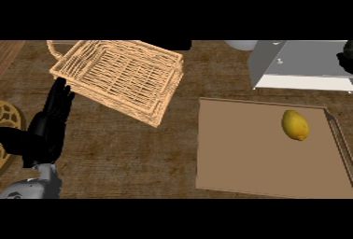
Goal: Pick the squash from the tray and place it in the tiered shelf
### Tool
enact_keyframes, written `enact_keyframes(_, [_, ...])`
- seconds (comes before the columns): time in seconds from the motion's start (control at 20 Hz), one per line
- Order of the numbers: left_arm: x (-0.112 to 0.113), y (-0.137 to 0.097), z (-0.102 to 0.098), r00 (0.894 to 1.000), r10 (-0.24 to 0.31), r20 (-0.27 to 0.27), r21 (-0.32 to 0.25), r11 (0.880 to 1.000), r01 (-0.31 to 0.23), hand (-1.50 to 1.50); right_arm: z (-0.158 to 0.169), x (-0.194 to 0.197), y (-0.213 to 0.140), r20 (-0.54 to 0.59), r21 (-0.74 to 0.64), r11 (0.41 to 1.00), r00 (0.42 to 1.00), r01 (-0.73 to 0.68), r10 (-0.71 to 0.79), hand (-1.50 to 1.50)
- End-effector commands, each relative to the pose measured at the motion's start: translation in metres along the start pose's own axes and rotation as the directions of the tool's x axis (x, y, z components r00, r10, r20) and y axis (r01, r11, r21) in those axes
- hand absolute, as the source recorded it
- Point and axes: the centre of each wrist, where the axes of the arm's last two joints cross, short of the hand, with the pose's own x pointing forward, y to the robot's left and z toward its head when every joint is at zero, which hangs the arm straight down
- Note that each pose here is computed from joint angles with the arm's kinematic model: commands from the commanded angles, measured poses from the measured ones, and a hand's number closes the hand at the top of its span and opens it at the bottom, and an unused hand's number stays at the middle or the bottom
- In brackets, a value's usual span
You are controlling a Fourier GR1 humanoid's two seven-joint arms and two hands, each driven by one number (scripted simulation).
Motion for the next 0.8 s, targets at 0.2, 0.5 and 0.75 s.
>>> enact_keyframes(0.2, [0.0,0.005,-0.004,1.0,-0.006,-0.006,-0.017,1.0,0.006,0.0,-0.045,-0.002,0.023,0.018,-0.04,0.999,1.0,0.021,-0.021,1.5])
enact_keyframes(0.5, [-0.003,0.009,0.003,1.0,0.009,-0.013,-0.004,1.0,-0.009,0.0,-0.042,-0.039,0.026,-0.022,-0.09,0.99,0.993,0.111,-0.113,1.5])
enact_keyframes(0.75, [-0.004,-0.007,0.015,1.0,0.001,0.02,-0.021,1.0,0.0,0.0,-0.049,-0.04,0.054,-0.089,0.014,0.989,0.985,0.148,-0.147,-1.5])
